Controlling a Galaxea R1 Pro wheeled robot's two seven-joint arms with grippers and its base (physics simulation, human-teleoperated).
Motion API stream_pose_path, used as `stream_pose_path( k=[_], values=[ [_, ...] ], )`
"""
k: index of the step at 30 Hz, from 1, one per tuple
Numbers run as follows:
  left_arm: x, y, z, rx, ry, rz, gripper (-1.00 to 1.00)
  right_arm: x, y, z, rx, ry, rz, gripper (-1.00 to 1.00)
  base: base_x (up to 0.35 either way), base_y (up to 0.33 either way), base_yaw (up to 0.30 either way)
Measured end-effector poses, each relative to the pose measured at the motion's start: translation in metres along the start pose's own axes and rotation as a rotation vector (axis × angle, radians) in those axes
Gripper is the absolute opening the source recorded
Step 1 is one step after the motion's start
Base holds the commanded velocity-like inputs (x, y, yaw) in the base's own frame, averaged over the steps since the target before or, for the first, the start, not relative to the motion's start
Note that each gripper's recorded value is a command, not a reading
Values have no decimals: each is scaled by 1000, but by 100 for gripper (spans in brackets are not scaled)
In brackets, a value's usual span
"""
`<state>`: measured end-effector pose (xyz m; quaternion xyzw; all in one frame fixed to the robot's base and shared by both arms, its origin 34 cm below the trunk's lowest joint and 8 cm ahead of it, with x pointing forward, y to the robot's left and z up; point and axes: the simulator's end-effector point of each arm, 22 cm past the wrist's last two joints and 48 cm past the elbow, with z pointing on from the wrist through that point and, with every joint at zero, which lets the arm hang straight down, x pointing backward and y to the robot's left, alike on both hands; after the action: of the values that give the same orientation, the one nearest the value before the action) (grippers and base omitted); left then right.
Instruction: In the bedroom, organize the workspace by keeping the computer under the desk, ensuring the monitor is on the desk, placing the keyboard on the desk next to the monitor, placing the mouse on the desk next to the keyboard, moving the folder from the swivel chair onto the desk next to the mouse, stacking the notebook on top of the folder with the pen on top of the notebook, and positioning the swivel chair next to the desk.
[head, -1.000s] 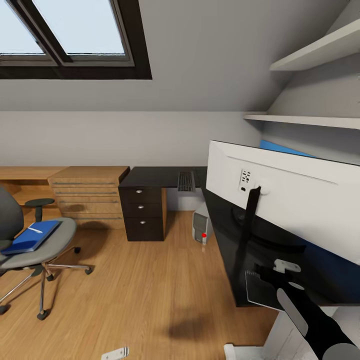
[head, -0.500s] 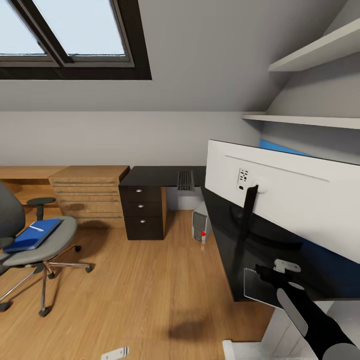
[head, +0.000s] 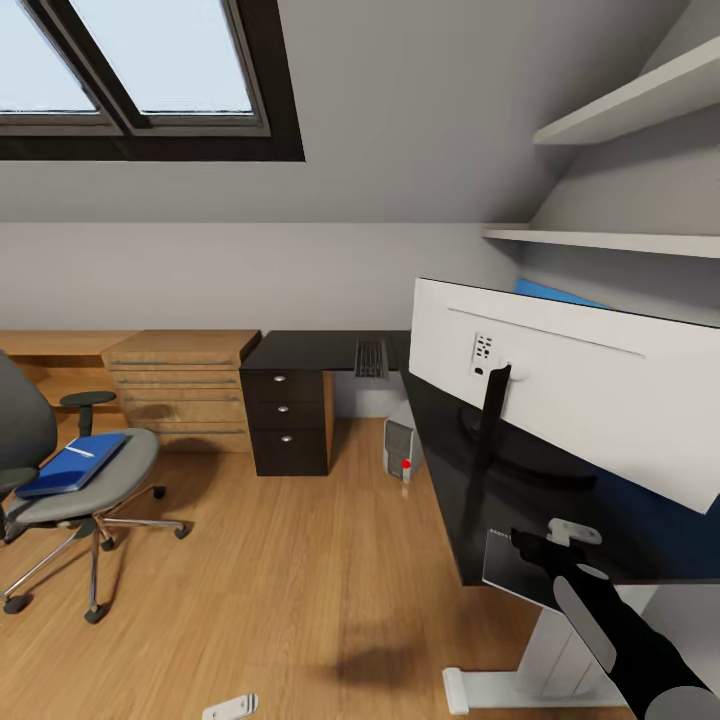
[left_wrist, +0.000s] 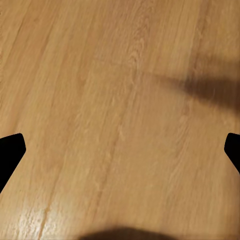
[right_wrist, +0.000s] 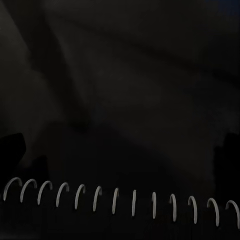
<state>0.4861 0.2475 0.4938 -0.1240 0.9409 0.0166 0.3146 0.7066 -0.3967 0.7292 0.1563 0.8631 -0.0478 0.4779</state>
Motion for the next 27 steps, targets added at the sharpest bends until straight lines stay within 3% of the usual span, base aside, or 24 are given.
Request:
stream_pose_path(
  k=[27],
  values=[
    [0, -1, 0, 2, 0, 1, 100, -1, 0, 0, -4, -8, 8, 100, -2, 0, 0]
  ],
)
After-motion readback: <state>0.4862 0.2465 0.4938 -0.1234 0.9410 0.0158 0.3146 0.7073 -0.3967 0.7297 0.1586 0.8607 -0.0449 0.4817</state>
